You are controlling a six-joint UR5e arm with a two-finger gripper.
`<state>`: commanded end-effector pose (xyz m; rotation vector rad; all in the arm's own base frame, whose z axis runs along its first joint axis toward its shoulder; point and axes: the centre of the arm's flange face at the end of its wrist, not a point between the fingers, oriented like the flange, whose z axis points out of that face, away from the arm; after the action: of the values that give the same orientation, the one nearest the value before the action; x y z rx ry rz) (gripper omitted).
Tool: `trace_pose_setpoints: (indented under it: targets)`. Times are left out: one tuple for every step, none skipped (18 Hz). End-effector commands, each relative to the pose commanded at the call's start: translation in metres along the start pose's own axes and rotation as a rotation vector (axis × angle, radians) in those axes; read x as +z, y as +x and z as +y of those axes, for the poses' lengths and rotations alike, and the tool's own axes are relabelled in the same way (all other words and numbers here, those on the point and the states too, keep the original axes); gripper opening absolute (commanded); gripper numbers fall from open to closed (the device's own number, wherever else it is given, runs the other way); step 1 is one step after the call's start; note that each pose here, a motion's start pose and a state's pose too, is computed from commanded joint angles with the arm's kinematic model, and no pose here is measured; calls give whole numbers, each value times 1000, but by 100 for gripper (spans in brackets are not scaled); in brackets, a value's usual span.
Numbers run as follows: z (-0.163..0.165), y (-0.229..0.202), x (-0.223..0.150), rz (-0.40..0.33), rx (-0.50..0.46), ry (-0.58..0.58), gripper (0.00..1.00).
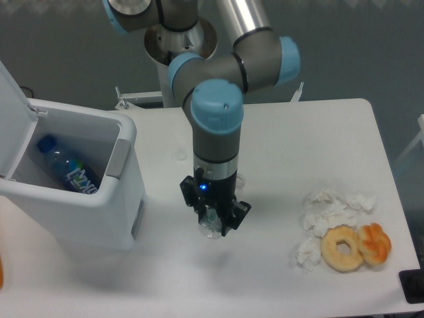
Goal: Pick up the plastic bottle
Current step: 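Lift the grasped bottle upright off the table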
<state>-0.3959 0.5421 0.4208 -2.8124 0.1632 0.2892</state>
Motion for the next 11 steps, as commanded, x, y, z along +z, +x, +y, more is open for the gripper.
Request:
trace_pose_setpoints:
  targets:
    - [1,-3,-6,-9,0,4,55]
    - [5,-7,-10,-18,6,7,55]
    - [9,-12,-11,-24,31,7,55]
    - [13,-17,-12,-29,60,5,55]
    - [18,-21,-12,-28,74,0,55]
    - [20,-21,-16,-31,79,0,55]
    - [21,-21,-18,-33,80,1,55]
    - [22,-21,-18,-34,84,-1,55]
    - [23,-20,-17,-32,96,-4,55]
    - [22,-20,-16,-31,107,-6,55]
    - [23,-19,-15,-31,108,-12,55]
